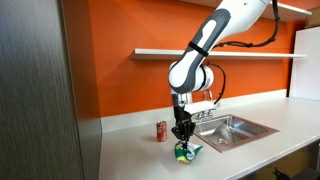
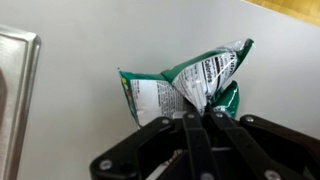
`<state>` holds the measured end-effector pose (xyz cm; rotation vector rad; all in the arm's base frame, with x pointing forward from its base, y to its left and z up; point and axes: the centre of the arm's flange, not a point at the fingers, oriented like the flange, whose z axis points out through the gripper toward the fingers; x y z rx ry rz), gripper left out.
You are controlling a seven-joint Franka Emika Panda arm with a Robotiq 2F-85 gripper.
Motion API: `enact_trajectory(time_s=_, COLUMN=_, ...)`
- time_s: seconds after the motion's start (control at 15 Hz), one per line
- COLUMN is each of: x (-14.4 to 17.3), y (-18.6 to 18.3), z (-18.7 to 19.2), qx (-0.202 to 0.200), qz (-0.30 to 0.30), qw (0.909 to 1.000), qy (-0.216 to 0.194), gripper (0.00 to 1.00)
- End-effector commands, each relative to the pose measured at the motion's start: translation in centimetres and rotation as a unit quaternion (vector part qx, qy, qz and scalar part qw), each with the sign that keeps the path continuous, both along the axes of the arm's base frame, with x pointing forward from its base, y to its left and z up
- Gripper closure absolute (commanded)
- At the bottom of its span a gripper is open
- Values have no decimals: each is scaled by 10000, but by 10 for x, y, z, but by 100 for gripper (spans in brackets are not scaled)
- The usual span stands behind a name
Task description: Remove the packet from the sink
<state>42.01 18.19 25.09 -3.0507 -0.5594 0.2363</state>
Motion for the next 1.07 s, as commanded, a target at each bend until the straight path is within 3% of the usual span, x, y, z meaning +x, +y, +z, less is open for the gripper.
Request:
enact_trajectory(time_s=0.0, x=9, y=4, z=-23, qx=73, qz=62, qw=9999, qy=92, gripper=98)
enact_trajectory(time_s=0.13, x=10, y=4, z=-29, qx=67, qz=57, qw=9999, qy=132, gripper=98)
enact_trajectory(time_s=0.2, x=12, y=4, z=-29, qx=61, qz=53, qw=9999, qy=133, gripper=88)
enact_trajectory(time_s=0.27, x=13, y=4, z=-28, qx=51, qz=49, qw=9999, qy=138, gripper=66)
enact_trajectory(time_s=0.4, x=13, y=3, z=-23, qx=53, qz=26, qw=9999, qy=129, gripper=62)
enact_trajectory(time_s=0.93, x=4, y=2, z=19, qx=14, qz=-21, qw=10000, qy=29, gripper=3)
enact_trajectory(time_s=1.0, x=2, y=1, z=25, qx=19, qz=-27, qw=10000, qy=12, gripper=0)
